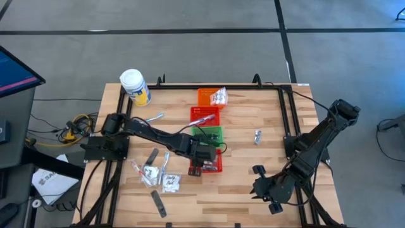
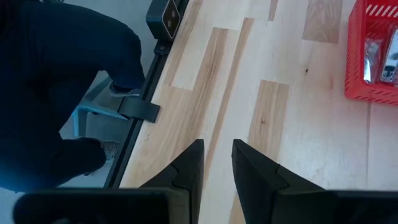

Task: Pick & Place Travel size toiletries
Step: Put the blue toothbrush into the top red basket

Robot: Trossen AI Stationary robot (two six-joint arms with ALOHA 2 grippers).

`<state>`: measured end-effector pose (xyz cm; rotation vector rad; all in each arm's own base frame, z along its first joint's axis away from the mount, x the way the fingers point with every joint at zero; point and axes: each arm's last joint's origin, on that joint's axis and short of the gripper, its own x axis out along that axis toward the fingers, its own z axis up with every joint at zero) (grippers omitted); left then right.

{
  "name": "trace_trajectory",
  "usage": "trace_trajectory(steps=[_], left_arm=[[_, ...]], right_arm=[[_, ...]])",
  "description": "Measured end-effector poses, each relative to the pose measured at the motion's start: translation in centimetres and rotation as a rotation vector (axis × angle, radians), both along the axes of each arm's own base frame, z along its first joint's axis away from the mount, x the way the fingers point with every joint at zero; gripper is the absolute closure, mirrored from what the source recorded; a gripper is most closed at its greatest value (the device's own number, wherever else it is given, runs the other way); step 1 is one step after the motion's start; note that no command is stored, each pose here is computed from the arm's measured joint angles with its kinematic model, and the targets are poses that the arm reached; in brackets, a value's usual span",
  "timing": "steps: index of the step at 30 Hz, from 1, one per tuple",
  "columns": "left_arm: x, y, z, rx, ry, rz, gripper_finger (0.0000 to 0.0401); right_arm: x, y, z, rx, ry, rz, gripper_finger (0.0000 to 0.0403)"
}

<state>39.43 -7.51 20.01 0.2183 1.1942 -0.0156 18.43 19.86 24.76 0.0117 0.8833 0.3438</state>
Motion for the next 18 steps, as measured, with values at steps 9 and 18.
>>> trace_trajectory(steps=[9, 18], left_arm=[[-1.8, 0.3, 5.6, -0.044, -0.162, 0.068, 0.028], [-3.7, -0.8, 9.1, -0.168, -0.255, 0.134, 0.0279]], right_arm=[[0.3, -0.3, 0.0, -0.037, -0.018, 0.032, 0.0326], [1.4, -1.4, 0.0, -0.083, -0.038, 0.035, 0.0326]])
